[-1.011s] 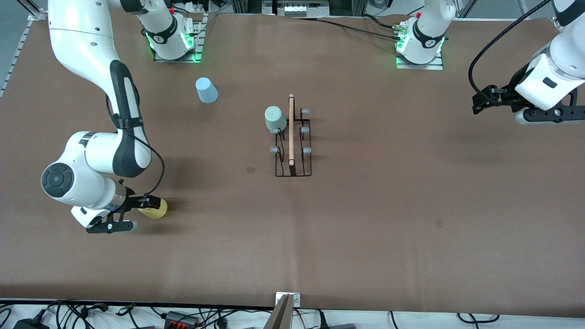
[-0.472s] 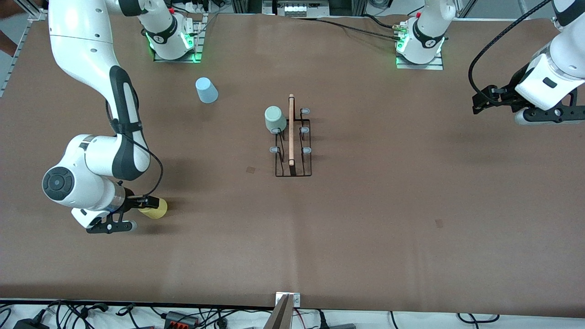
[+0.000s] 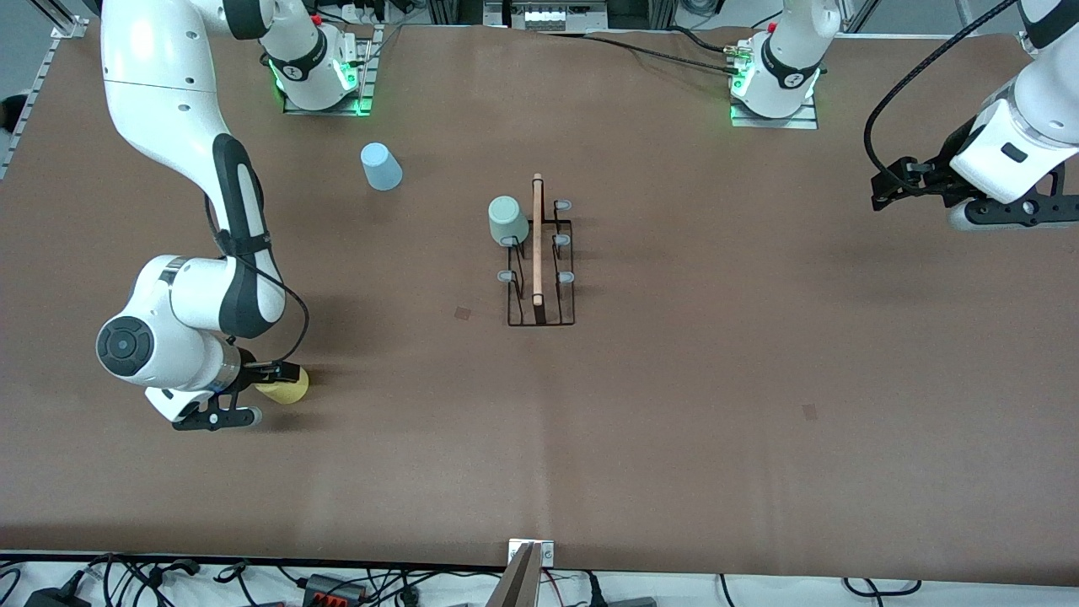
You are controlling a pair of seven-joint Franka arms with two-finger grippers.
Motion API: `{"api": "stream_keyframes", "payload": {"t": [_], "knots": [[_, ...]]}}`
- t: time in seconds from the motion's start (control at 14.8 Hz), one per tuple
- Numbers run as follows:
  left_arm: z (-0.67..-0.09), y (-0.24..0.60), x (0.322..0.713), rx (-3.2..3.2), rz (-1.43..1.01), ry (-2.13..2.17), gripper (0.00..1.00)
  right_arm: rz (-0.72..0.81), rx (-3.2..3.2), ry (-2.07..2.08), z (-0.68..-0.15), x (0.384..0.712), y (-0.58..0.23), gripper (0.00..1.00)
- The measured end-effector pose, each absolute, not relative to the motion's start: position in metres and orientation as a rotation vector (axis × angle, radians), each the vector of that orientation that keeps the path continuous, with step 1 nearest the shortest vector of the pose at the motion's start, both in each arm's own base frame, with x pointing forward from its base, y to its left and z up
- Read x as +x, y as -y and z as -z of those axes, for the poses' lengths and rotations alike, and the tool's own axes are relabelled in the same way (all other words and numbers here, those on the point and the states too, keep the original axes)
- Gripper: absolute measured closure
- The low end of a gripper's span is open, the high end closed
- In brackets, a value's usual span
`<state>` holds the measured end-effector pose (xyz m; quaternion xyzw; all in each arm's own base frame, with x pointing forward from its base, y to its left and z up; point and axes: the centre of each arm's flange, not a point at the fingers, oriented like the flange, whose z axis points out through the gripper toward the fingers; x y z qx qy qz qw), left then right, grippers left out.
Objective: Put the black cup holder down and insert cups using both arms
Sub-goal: 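Grasp the yellow cup with the right gripper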
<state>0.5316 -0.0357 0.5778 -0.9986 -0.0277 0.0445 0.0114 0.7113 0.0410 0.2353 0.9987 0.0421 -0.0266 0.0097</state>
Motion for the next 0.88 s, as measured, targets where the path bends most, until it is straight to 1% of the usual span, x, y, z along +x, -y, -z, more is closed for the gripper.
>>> {"api": "stream_keyframes", "payload": {"t": [0.54,0.61,0.67,0.74,0.81,0.88], "knots": [[-0.5778,0.0357,0.5316,-3.115,-0.139,0.086,0.00,0.102,3.115,-0.160,-0.2262,0.7100,-0.0428,0.00],[-0.5778,0.0357,0.5316,-3.115,-0.139,0.086,0.00,0.103,3.115,-0.162,-0.2256,0.7099,-0.0432,0.05],[-0.5778,0.0357,0.5316,-3.115,-0.139,0.086,0.00,0.103,3.115,-0.164,-0.2256,0.7099,-0.0433,0.05],[-0.5778,0.0357,0.5316,-3.115,-0.139,0.086,0.00,0.103,3.115,-0.168,-0.2258,0.7101,-0.0434,0.08],[-0.5778,0.0357,0.5316,-3.115,-0.139,0.086,0.00,0.101,3.115,-0.175,-0.2261,0.7103,-0.0435,0.23],[-0.5778,0.0357,0.5316,-3.115,-0.139,0.086,0.00,0.096,3.114,-0.181,-0.2279,0.7112,-0.0433,0.33]]}}
